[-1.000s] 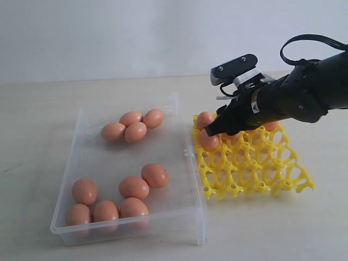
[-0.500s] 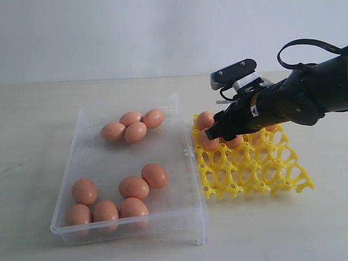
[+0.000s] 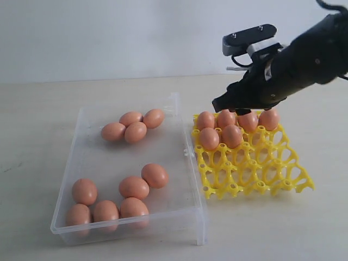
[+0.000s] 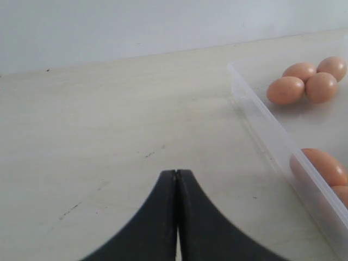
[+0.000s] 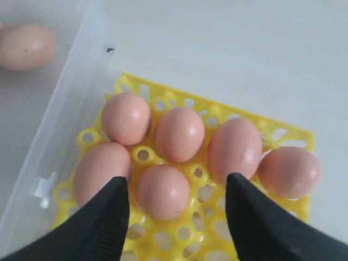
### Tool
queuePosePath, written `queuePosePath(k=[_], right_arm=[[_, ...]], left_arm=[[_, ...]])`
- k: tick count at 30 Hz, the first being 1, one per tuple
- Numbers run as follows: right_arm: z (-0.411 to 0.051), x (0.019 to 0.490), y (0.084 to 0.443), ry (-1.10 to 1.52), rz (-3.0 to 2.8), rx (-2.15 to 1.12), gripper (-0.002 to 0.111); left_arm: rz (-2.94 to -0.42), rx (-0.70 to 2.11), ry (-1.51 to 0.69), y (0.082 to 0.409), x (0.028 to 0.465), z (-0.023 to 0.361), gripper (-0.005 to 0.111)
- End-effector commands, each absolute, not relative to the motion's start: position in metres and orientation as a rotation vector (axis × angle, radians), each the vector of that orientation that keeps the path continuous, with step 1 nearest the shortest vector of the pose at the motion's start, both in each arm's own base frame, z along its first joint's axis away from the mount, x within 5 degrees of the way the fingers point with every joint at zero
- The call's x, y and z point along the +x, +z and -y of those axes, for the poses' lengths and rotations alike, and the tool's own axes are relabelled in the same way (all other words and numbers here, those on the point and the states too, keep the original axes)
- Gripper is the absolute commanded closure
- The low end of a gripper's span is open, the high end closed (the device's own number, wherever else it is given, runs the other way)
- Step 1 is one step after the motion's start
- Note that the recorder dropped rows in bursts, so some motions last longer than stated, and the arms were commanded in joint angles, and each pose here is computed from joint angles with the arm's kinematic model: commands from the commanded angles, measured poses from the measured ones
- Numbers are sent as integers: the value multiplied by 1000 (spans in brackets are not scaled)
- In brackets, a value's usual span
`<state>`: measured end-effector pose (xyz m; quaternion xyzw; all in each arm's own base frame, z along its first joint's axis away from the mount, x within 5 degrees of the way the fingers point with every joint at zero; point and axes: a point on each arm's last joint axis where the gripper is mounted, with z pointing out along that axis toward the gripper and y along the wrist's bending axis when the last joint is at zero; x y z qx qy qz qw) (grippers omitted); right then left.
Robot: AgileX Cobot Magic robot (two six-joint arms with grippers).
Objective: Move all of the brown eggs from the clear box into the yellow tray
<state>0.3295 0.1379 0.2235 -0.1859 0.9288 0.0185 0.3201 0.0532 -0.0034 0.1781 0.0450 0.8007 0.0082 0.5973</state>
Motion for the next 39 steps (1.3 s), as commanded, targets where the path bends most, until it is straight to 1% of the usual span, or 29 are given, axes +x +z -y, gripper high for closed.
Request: queuePosePath(k=[1, 4, 11, 18, 26, 33, 36, 38, 39], right_arm=[[-157, 330, 235, 185, -2545, -542, 47], [-166, 336, 233, 244, -2613, -546, 46], [-177, 353, 210, 216, -2840, -612, 46], [-195, 371, 207, 215, -2831, -647, 46], [-197, 389, 196, 79, -2875, -721, 46], [-199, 393, 183, 76, -2870, -750, 46], [-200, 395, 172, 69, -2885, -768, 46], [-200, 395, 168, 66, -2892, -779, 49], [-200, 396, 167, 59, -2889, -785, 53]], left_arm=[[-1840, 99, 13, 181, 53, 4, 107], [-1840, 99, 13, 181, 53, 4, 107], [-1840, 99, 13, 181, 53, 4, 107], [-1840, 99, 13, 181, 53, 4, 107], [-1840, 99, 13, 181, 53, 4, 107], [-1840, 99, 13, 181, 53, 4, 107], [-1840, 99, 13, 181, 53, 4, 107], [-1840, 99, 13, 181, 53, 4, 107], [-1840, 99, 13, 181, 53, 4, 107]])
